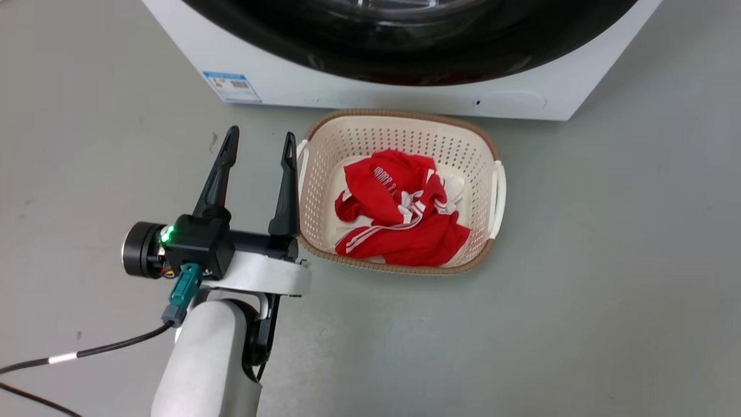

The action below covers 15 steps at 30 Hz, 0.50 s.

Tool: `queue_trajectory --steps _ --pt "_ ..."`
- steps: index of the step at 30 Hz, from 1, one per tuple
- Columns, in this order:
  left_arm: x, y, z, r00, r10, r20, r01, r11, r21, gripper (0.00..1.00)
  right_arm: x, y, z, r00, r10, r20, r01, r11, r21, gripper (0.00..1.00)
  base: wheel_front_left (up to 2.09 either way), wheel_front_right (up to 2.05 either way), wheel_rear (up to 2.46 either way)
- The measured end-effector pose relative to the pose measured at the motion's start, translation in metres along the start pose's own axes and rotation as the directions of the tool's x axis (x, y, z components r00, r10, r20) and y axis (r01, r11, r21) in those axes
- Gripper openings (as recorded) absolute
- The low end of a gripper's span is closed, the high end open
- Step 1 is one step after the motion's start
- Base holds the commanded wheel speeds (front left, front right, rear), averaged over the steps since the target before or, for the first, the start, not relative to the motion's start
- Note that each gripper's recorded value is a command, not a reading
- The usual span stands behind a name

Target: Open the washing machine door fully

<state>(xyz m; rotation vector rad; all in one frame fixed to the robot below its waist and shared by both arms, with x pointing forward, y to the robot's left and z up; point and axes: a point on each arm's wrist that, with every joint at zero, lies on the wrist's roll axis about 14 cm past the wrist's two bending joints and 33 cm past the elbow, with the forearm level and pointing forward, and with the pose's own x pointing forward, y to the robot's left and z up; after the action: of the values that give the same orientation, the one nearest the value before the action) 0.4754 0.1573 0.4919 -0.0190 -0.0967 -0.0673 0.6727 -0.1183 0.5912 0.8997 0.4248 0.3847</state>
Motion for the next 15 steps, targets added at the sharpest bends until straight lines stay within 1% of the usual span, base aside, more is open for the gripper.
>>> queue_trajectory --steps 4,8,15 --pt "0.002 0.002 -0.007 1.000 0.007 -0.015 -0.007 1.000 0.002 1.00 0.013 -0.009 -0.008 0.999 -0.020 -0.025 0.020 1.000 -0.007 0.00 0.00 0.00 0.00" --pt "0.003 0.003 -0.009 1.000 0.009 -0.018 -0.009 1.000 0.004 1.00 0.021 -0.012 -0.019 0.997 -0.019 -0.073 0.019 1.000 0.003 0.00 0.00 0.00 0.00" --pt "0.000 0.002 -0.003 1.000 0.010 -0.009 -0.010 1.000 0.007 1.00 0.015 -0.004 -0.041 0.982 0.013 -0.188 -0.010 1.000 0.019 0.00 0.00 0.00 0.00"
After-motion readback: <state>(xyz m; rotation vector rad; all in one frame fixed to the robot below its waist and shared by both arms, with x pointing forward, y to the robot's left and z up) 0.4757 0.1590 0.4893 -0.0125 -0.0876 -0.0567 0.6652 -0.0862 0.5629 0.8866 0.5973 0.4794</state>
